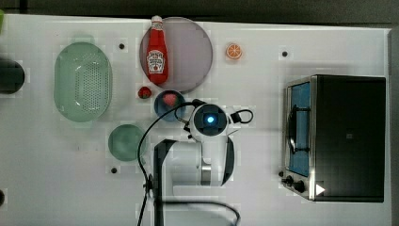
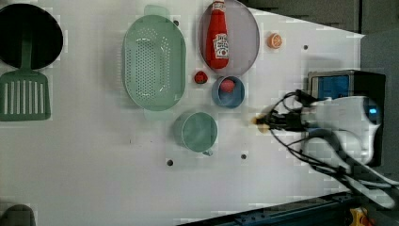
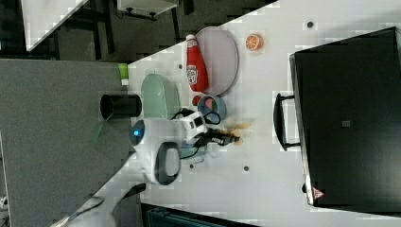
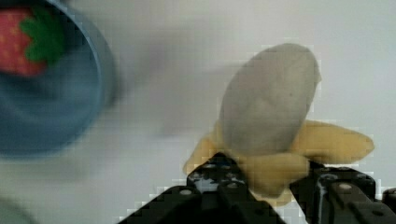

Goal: Pick Banana and place it in mug.

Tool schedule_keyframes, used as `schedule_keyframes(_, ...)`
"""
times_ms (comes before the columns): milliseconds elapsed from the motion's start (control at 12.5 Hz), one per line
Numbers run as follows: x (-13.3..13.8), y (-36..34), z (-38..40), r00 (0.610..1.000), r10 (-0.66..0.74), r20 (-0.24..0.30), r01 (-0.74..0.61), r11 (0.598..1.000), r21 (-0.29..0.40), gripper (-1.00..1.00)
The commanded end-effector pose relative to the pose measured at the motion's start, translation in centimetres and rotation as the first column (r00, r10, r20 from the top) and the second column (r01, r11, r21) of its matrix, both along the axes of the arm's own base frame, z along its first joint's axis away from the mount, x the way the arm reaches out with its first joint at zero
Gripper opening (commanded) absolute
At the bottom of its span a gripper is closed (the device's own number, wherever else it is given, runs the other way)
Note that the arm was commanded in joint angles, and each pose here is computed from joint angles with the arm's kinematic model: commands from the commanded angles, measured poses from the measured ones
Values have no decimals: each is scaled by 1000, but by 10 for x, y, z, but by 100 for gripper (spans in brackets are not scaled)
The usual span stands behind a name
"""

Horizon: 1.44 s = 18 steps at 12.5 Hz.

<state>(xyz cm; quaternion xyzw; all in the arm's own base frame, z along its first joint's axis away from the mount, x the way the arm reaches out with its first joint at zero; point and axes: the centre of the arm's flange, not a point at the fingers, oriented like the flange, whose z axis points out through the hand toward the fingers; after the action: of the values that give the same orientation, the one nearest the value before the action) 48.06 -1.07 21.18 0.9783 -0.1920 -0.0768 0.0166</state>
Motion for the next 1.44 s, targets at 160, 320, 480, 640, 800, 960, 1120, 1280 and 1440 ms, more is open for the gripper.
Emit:
schedule_keyframes(160, 31, -14, 147, 998, -2, 67, 2, 1000, 2, -28)
schedule_keyframes(320, 34, -5, 201, 998, 9, 66, -9, 1000, 3, -28)
schedule_keyframes(480, 32, 13, 234, 998, 12, 55, -12, 1000, 5, -28)
schedule_keyframes(640, 27, 47, 242, 999, -9, 38, 8, 999, 42, -28)
schedule_keyframes(800, 23, 91, 242, 997, -72, 26, 70, 995, 75, -28)
schedule_keyframes(960, 15, 137, 236, 991, -136, 12, 136, 990, 47, -28)
schedule_keyframes(1120, 6, 179, 223, 976, -216, 14, 216, 976, 21, -28)
schedule_keyframes(1280, -1, 208, 200, 964, -262, 34, 262, 965, 21, -28)
schedule_keyframes(1440, -9, 225, 164, 961, -272, 49, 271, 962, 34, -28)
